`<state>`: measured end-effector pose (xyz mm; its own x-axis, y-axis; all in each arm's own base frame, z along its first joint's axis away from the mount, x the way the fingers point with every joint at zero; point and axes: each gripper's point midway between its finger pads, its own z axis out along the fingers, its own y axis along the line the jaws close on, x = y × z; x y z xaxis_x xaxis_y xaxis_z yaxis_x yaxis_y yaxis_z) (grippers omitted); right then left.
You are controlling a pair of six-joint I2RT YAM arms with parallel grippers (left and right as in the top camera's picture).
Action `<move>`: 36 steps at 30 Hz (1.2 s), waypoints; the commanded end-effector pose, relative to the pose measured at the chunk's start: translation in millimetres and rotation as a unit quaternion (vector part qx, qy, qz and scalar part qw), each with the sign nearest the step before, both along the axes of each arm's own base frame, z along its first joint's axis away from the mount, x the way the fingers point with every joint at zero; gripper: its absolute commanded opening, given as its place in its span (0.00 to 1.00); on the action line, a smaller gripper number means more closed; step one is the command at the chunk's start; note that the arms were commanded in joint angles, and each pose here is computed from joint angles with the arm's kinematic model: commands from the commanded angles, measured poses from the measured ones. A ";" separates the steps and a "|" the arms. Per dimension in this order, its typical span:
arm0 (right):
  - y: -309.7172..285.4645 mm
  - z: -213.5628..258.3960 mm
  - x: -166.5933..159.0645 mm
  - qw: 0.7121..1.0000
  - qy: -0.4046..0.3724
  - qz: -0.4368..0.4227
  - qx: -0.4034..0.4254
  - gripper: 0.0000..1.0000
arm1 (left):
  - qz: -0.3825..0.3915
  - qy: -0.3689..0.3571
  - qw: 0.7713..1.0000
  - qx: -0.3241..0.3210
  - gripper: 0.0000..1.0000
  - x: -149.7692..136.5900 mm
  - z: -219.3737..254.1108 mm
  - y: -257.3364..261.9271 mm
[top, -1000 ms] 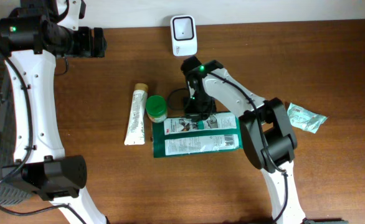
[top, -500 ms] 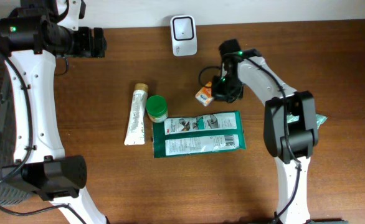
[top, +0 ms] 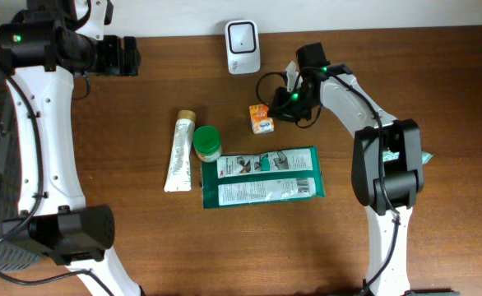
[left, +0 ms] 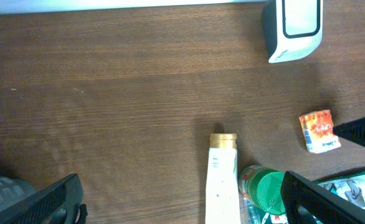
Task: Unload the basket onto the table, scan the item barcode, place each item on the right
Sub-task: 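Lift the Kleenex pack with the right gripper toward the scanner, then hold the Kleenex pack in front of the white scanner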
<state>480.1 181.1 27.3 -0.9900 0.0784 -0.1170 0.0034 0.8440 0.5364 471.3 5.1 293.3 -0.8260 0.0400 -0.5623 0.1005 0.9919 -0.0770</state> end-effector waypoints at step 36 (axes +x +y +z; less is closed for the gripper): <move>15.0 -29.4 -16.3 0.998 0.022 0.017 -0.058 0.26 | -0.010 -0.009 1.000 0.001 0.99 -0.9 5.7 -1.8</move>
